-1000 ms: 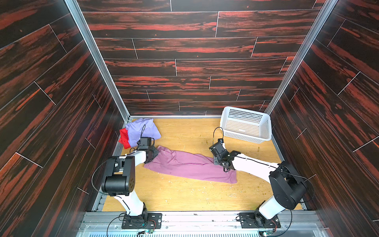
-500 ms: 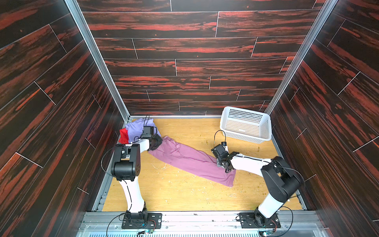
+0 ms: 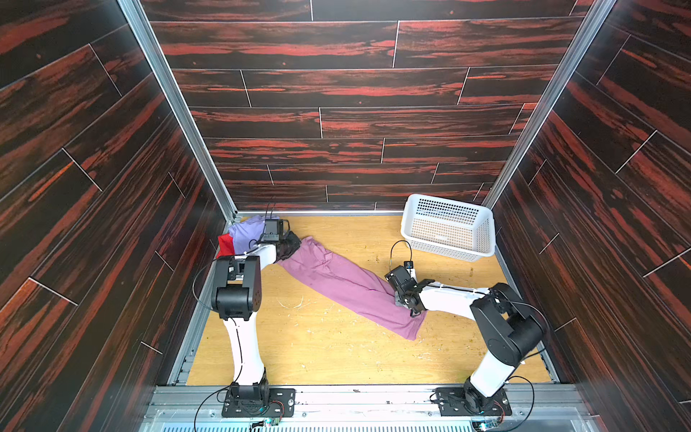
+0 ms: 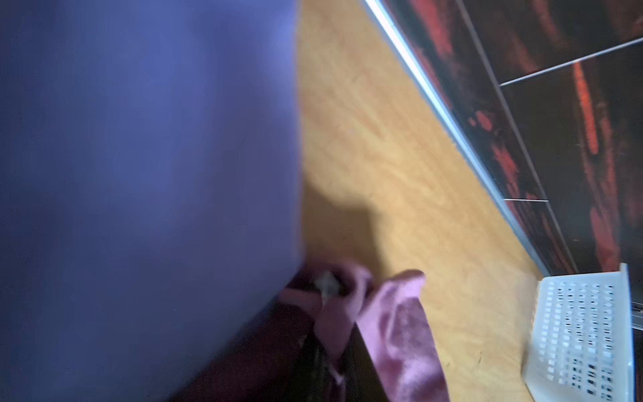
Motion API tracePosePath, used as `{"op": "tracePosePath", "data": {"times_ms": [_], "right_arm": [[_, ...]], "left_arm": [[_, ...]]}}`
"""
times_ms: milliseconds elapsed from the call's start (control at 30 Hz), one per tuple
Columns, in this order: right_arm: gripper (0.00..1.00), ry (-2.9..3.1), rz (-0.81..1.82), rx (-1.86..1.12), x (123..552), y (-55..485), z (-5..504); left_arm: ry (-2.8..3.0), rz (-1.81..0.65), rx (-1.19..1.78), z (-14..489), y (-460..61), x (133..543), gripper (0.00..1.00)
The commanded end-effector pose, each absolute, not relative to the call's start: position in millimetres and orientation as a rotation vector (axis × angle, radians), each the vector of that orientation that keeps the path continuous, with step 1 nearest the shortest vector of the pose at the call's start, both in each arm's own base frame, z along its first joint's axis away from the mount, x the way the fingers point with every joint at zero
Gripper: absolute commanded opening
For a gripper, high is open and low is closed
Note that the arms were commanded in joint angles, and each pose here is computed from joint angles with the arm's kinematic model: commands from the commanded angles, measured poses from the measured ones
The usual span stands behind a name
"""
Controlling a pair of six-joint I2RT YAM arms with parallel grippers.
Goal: Fold and stack t-shirts
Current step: Adjust the T-shirt at the center of the board.
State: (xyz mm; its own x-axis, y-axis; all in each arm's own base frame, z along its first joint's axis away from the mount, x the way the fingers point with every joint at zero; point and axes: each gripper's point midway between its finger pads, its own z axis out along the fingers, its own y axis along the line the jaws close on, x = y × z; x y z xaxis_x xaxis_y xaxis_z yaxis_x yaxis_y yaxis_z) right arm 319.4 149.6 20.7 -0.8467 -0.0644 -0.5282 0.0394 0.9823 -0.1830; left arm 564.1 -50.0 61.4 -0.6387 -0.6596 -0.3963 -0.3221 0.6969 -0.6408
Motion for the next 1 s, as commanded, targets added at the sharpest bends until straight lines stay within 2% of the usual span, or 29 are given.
{"op": "tracePosePath", "data": {"times_ms": [0, 200, 433, 600, 700, 867, 967], "right_arm": [[0.47, 2.733, -0.23, -0.113, 267, 150, 8], [0.48, 2.803, -0.179, -0.226, 219, 177, 19], [0.48, 2.849, -0.195, -0.34, 184, 203, 19], [0.48, 2.872, -0.177, -0.368, 171, 216, 17], [0.49, 2.876, -0.16, -0.382, 164, 224, 19], [0.49, 2.895, -0.127, -0.421, 148, 233, 19], [0.52, 2.876, -0.111, -0.449, 146, 244, 25]], "left_arm": [[2.237, -0.732, -0.686, 75, -59, 588, 0.13], [2.238, -0.78, -0.7, 59, -71, 613, 0.13], [2.238, -0.865, -0.662, 47, -107, 646, 0.14], [2.251, -0.9, -0.57, 52, -143, 667, 0.27], [2.224, -0.904, -0.503, 65, -161, 682, 0.4], [2.176, -0.917, -0.454, 85, -181, 702, 0.41], [2.158, -0.936, -0.445, 91, -183, 705, 0.55]]}}
